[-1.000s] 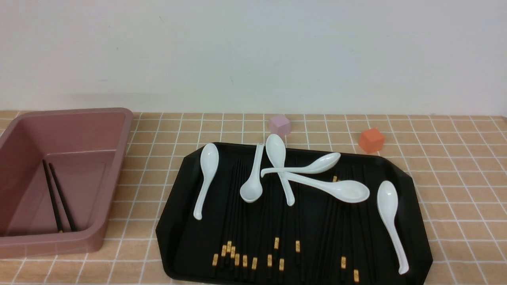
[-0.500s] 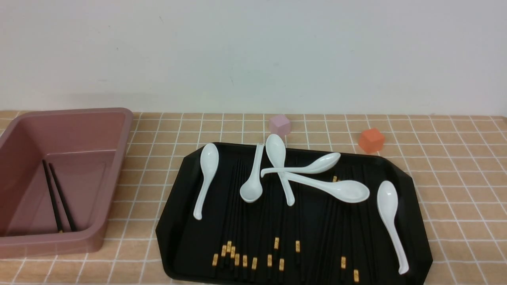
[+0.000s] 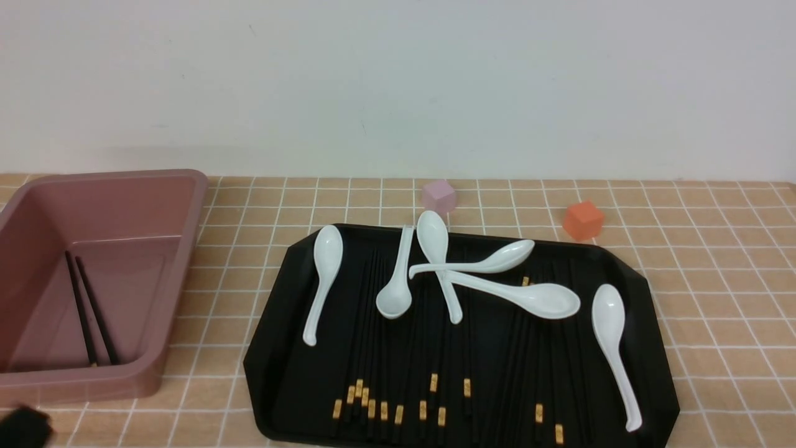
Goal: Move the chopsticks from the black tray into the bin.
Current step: Use the left arm to grab a pair of chopsticks
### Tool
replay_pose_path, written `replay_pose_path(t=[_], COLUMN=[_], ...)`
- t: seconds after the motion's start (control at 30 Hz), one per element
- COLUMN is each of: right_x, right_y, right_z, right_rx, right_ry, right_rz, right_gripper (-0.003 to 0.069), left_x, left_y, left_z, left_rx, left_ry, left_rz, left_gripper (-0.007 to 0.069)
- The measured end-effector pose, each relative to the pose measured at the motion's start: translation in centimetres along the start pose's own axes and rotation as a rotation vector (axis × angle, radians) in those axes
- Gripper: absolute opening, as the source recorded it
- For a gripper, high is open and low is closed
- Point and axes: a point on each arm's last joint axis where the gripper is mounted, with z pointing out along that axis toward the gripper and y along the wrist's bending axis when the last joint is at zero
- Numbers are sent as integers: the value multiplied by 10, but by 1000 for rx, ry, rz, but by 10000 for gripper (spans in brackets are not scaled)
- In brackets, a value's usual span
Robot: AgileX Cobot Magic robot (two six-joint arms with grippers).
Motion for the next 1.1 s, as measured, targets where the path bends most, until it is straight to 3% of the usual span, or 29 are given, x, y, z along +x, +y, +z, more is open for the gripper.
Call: replay_pose_path(t=[0.1,0.17,0.27,0.37,0.47,0.57,0.63,0.8,0.93,1.1], right_x=[0,0,0,0,0,0,0,0,0,0], right_y=[0,0,0,0,0,0,0,0,0,0], right_z=[0,0,0,0,0,0,0,0,0,0], right_rx=[0,0,0,0,0,0,0,0,0,0], right_ry=[0,0,0,0,0,0,0,0,0,0], right_rz=[0,0,0,0,0,0,0,0,0,0], right_gripper=[240,240,240,240,240,240,240,240,240,240], left_x=[-8,-10,-10,-10,-11,-1,10,81,109,118], left_y=[-42,-65,-91,-98,-88,-66,-55,-15,3,22], left_z=[-2,6,37,74,128,174,190,249,283,311], left_rx=[60,14,-190,-435,-676,-788,-814,-894,-969,-1064], left_ry=[3,63,263,490,757,967,1040,1280,1311,1256], left_rz=[116,192,295,383,470,493,504,594,628,642], left_gripper=[-13,-13,-13,-13,-13,-13,-13,-13,-13,-5])
